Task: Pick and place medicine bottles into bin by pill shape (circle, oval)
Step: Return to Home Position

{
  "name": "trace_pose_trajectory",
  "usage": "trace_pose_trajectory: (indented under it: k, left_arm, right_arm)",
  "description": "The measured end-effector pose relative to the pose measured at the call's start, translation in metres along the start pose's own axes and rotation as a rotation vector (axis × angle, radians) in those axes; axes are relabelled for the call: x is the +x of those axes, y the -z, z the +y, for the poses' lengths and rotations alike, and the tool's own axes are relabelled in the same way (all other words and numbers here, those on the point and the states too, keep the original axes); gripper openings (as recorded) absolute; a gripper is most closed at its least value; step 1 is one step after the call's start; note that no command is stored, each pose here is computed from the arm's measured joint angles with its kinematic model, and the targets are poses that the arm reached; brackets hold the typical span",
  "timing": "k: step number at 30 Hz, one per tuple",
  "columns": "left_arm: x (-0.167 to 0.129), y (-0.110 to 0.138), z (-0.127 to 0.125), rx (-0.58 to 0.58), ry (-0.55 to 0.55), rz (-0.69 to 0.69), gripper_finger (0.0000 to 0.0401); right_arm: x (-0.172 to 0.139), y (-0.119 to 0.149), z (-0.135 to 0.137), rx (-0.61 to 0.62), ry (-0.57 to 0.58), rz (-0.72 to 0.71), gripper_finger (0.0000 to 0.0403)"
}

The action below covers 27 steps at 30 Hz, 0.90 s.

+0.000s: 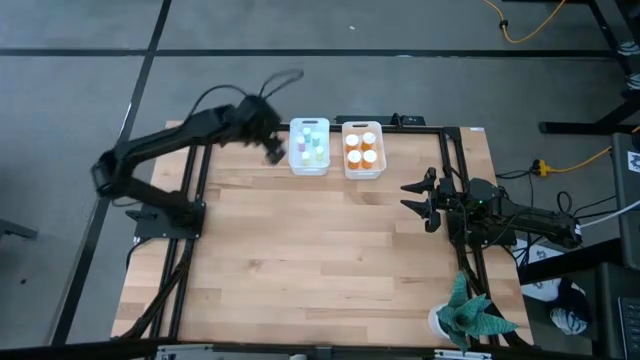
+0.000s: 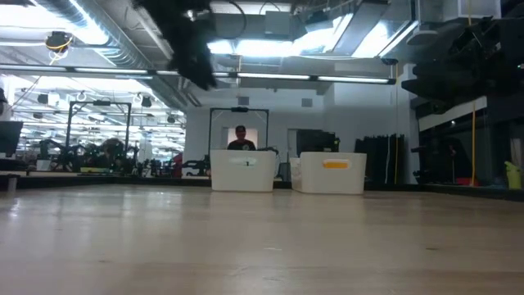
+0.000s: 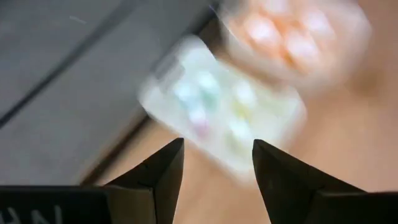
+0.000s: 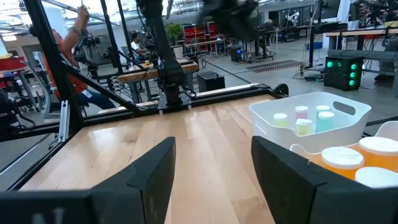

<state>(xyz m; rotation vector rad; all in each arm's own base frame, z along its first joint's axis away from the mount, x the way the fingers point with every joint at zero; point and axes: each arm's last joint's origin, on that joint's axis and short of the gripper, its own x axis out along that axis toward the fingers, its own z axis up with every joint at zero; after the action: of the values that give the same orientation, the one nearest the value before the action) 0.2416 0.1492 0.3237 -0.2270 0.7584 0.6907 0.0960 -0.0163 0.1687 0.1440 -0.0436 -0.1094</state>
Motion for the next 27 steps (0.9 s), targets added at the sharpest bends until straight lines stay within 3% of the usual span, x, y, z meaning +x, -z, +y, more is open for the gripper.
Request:
trace_pose_trajectory:
  k: [1,3,6,11,18,22,27]
  left_arm:
    - [-0.01,0.009,-0.003,0.044,0.038,0.041,0.0182]
    - [-0.026,0.027,-0.01,0.026,0.116,0.059,0.0182]
    - [-0.042,0.058,-0.017,0.019,0.221,-0.008,0.0182]
    - [-0.048,0.113,-0.026,0.005,0.397,-0.329,0.0182]
    - [-0.031,0.184,-0.014,-0.06,0.424,-0.554,0.0182]
    - [-0.027,0.204,-0.011,-0.035,0.433,-0.645,0.0182]
    - [-0.022,0.218,-0.009,-0.003,0.414,-0.66,0.0182]
  right_arm:
    - [0.0,0.0,0.0,0.0,0.0,0.0,0.0212]
    - [0.0,0.0,0.0,0.0,0.0,0.0,0.0212]
    - [0.0,0.0,0.0,0.0,0.0,0.0,0.0212]
    - [0.0,0.0,0.0,0.0,0.0,0.0,0.0212]
    - [0.0,0.0,0.0,0.0,0.0,0.0,0.0212]
    - [0.0,0.0,0.0,0.0,0.0,0.0,0.0212]
    - [0.0,0.0,0.0,0.0,0.0,0.0,0.0212]
